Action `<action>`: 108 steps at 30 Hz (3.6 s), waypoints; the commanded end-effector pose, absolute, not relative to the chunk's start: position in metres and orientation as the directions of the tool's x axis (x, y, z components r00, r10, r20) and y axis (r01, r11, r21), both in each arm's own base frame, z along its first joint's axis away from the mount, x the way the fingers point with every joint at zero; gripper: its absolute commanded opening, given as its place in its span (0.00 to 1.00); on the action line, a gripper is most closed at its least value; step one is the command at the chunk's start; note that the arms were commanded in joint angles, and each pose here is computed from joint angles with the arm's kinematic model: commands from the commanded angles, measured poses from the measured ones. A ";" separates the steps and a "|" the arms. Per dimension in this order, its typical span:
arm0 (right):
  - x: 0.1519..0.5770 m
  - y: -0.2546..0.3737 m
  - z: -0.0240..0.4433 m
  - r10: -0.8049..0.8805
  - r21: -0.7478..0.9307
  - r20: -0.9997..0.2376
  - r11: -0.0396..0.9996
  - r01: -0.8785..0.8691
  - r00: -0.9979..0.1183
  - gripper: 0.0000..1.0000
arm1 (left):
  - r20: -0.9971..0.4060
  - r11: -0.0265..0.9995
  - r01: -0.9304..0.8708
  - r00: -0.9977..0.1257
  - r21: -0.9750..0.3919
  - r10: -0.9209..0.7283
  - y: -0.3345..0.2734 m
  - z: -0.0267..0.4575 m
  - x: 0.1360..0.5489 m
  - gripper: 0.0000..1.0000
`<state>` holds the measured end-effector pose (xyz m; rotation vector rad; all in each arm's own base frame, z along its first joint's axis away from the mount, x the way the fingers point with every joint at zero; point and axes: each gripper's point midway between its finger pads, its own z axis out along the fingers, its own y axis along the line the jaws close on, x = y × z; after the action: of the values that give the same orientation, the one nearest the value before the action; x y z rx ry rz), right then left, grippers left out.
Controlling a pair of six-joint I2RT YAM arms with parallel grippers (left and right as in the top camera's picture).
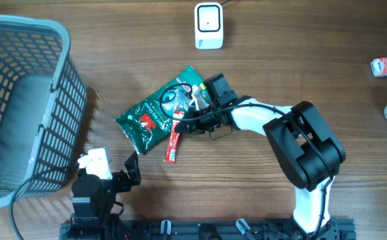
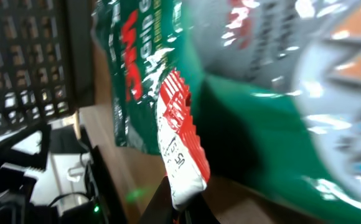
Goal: Scan the item barcode
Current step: 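Reach the right gripper to the red sachets and grasp them, then present the red sachets to the scanner with the right gripper, then carry the red sachets right and release them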
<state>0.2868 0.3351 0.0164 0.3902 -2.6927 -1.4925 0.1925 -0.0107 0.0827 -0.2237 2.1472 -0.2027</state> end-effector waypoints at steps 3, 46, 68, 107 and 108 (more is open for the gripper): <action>0.275 0.336 0.030 -0.274 0.899 -0.025 0.414 -0.141 -0.961 0.04 | -0.810 0.972 -0.076 -0.540 -0.223 -0.228 -0.010 0.084 0.193 1.00; 0.519 0.221 0.247 -0.346 -0.403 -0.909 0.870 -0.283 0.231 0.04 | -0.810 0.972 -0.075 -0.540 -0.223 -0.227 -0.010 0.084 0.193 1.00; 0.591 0.286 0.140 -0.563 -0.597 -0.802 0.751 -0.280 0.199 0.05 | -0.810 0.972 -0.076 -0.540 -0.223 -0.228 -0.010 0.084 0.193 1.00; 0.503 0.032 0.175 0.087 0.203 -0.661 0.977 -0.067 -0.745 1.00 | -0.810 0.972 -0.075 -0.540 -0.223 -0.227 -0.010 0.084 0.193 1.00; 0.494 0.069 0.175 0.057 0.291 -0.639 0.941 -0.173 -0.767 1.00 | -0.810 0.972 -0.076 -0.540 -0.223 -0.228 -0.010 0.084 0.193 1.00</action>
<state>0.5010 -0.0708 0.1522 -0.4696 -3.7994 0.3640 0.1925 -0.0106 0.0827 -0.2241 2.1471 -0.2025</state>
